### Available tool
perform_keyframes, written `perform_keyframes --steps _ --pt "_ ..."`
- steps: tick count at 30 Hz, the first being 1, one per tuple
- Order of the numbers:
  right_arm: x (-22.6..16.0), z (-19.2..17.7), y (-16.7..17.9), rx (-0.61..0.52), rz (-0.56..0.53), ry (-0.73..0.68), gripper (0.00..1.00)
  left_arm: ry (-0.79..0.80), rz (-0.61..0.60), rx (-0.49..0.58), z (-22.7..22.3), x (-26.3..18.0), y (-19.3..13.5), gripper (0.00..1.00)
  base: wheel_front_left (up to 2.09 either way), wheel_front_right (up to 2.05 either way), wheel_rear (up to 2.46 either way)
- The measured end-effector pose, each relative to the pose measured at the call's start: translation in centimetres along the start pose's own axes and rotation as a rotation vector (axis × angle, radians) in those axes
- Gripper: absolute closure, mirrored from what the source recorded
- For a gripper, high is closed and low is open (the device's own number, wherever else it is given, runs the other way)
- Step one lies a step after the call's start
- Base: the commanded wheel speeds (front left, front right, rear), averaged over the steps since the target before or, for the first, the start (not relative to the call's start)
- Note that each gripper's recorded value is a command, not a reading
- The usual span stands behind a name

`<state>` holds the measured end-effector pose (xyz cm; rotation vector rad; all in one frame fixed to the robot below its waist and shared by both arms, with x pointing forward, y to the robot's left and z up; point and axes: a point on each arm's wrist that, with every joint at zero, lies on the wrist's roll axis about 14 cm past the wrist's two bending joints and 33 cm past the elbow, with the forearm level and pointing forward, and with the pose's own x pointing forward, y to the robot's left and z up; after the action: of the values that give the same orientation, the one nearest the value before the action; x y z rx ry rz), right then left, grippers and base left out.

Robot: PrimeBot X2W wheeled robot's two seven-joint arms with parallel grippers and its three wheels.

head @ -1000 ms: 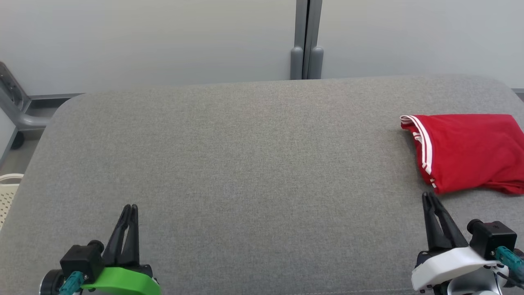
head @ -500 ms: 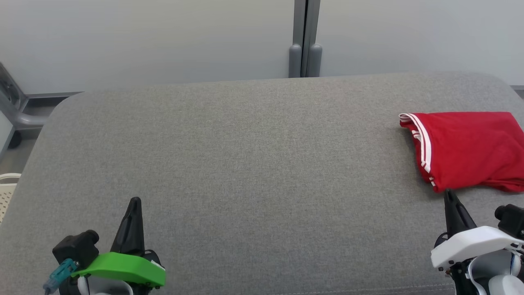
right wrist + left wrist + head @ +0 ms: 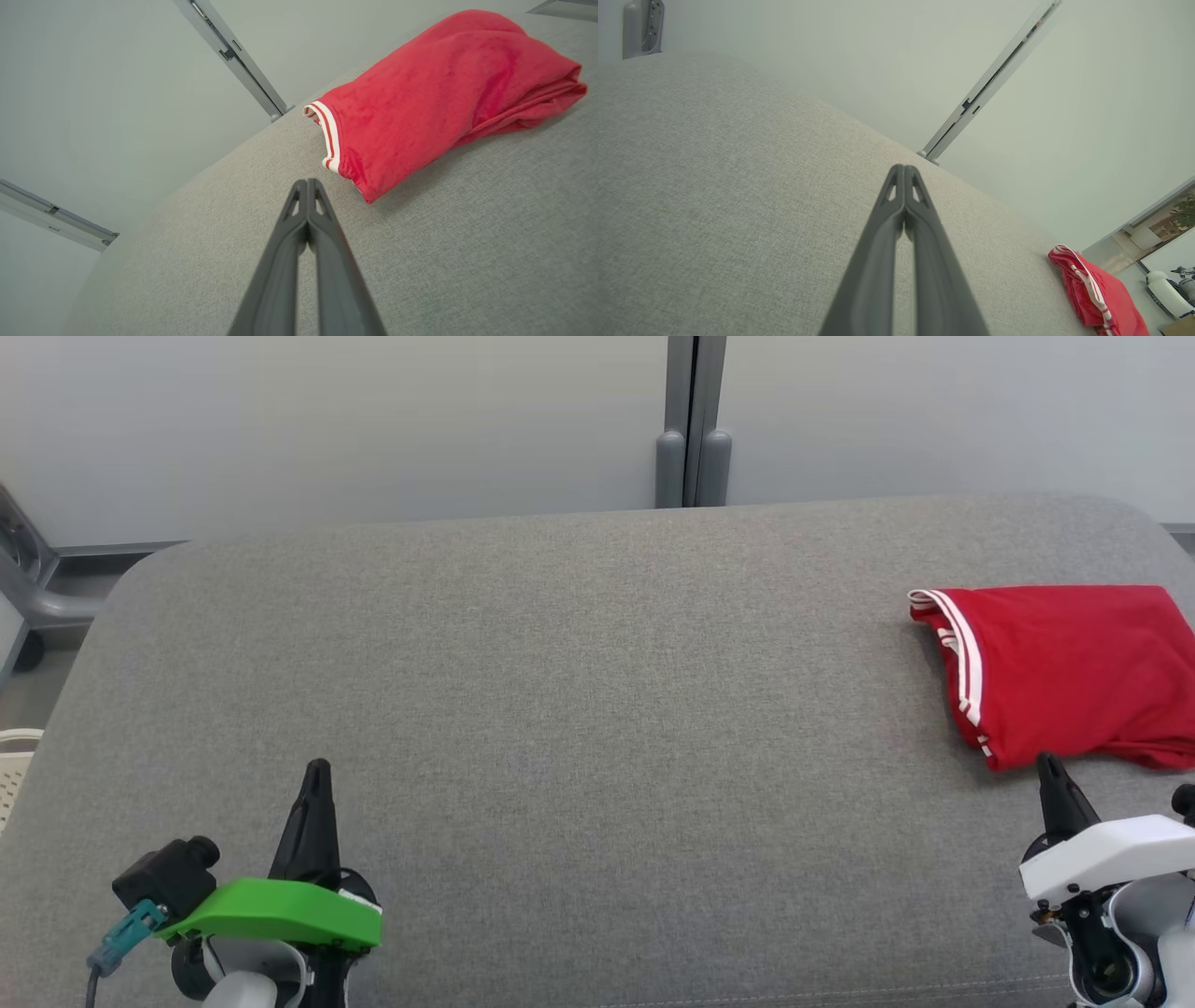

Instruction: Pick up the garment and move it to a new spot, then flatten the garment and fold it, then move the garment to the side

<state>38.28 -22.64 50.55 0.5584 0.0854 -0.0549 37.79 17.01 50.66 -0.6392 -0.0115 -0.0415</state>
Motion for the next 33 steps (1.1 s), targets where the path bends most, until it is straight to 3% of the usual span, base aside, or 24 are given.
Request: perform_keyframes --steps 33 --pt "2.6 1.6 -2.5 0.454 -0.027 0.033 1.0 -0.001 0.022 -0.421 -0.8 2.8 -1.7 1.0 0.0 0.0 0.0"
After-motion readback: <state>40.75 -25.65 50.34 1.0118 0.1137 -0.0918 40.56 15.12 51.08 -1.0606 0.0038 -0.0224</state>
